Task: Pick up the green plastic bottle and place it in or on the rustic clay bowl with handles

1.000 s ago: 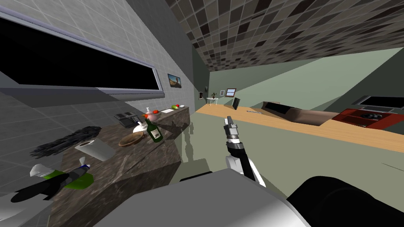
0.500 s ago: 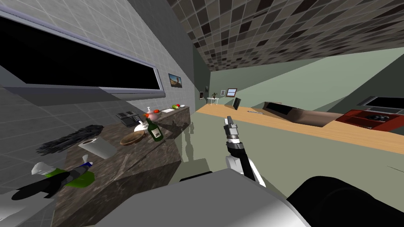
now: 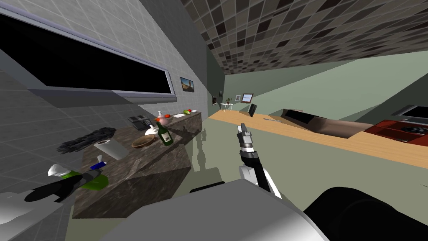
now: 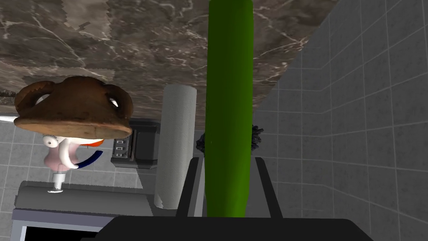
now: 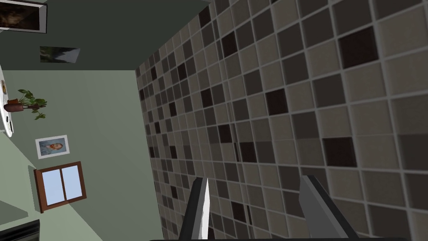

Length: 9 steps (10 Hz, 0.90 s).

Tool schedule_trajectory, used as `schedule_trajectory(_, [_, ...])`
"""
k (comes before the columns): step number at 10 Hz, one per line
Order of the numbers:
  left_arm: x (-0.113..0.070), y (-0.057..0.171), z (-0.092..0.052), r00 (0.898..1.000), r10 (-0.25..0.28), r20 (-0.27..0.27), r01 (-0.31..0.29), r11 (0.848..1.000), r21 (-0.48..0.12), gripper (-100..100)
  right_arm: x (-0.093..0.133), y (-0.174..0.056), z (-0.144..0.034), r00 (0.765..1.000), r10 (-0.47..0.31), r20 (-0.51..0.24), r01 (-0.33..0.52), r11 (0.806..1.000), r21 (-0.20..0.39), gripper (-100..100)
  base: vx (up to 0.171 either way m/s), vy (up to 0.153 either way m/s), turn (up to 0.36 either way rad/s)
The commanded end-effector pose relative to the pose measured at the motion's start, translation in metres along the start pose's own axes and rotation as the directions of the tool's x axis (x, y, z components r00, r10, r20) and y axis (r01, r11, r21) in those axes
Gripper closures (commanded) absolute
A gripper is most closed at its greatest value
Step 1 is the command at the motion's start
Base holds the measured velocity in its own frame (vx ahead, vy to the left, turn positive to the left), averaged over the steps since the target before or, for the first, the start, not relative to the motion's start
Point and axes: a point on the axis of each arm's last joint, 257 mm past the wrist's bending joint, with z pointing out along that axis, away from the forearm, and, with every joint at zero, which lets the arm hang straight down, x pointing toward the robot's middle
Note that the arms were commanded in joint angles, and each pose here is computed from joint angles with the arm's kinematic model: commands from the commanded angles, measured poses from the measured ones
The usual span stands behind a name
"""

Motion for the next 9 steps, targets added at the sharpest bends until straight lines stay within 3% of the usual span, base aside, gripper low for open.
schedule_trajectory(1, [-0.004, -0.010, -0.005, 1.000, -0.008, -0.003, 0.008, 1.000, 0.016, 100, 0.000, 0.000, 0.000, 1.000, 0.000, 0.000, 0.000, 1.000, 0.000, 0, -0.076, -0.101, 0.059])
schedule_trajectory(9, [-0.016, -0.058, -0.034, 1.000, -0.003, -0.030, 0.005, 0.997, 0.074, 100, 0.000, 0.000, 0.000, 1.000, 0.000, 0.000, 0.000, 1.000, 0.000, 0, -0.060, -0.079, 0.046])
